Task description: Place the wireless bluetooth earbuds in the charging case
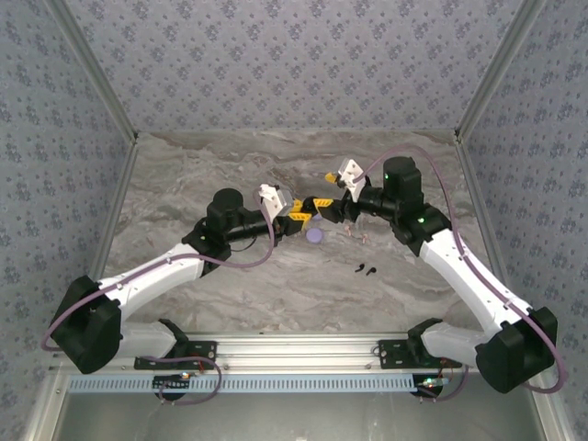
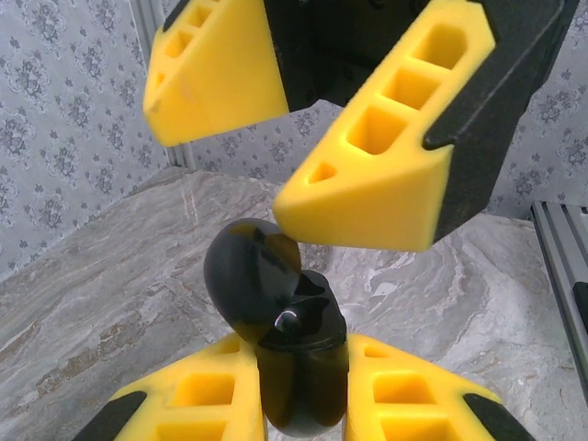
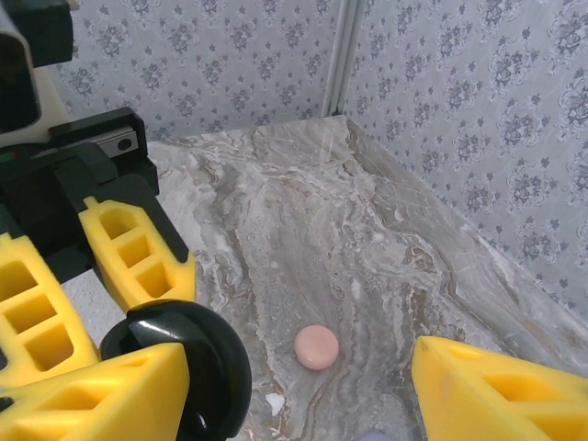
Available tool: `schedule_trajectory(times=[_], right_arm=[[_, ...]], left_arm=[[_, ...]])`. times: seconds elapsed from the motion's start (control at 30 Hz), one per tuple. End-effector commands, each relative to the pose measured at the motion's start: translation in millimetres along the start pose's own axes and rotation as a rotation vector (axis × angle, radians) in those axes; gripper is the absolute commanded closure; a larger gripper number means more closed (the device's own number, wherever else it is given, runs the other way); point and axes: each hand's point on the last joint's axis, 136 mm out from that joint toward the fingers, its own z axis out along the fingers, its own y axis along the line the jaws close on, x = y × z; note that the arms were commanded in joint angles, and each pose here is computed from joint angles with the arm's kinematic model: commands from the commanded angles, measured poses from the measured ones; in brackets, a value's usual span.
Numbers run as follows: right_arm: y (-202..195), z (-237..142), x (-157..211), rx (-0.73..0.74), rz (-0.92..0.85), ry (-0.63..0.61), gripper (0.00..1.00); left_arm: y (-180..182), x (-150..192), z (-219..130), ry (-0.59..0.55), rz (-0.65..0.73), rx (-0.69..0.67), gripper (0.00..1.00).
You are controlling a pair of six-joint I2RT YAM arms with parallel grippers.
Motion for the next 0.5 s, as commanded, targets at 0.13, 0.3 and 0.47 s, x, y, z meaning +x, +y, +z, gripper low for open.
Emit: schedule_trajectory(times=[0.13,0.3,0.47], right_arm=[[-5.2,2.8,-5.2,0.003,0.002,0.006,0.32],[-6.3,4.4,-3.7,-0.001,0.012,0.022,0.32],[-4.1,2.6,-6.0,-0.016,0.016,0.019,0.31]], left_arm=[[-8.5,-33.5,-1.8,-0.076,0.078,0.029,1.00],[-8.4,-33.2,-1.6,-0.079,0.088,0.028,1.00],[-7.5,-31.9,-1.7,-0.076,0.090,0.023,1.00]])
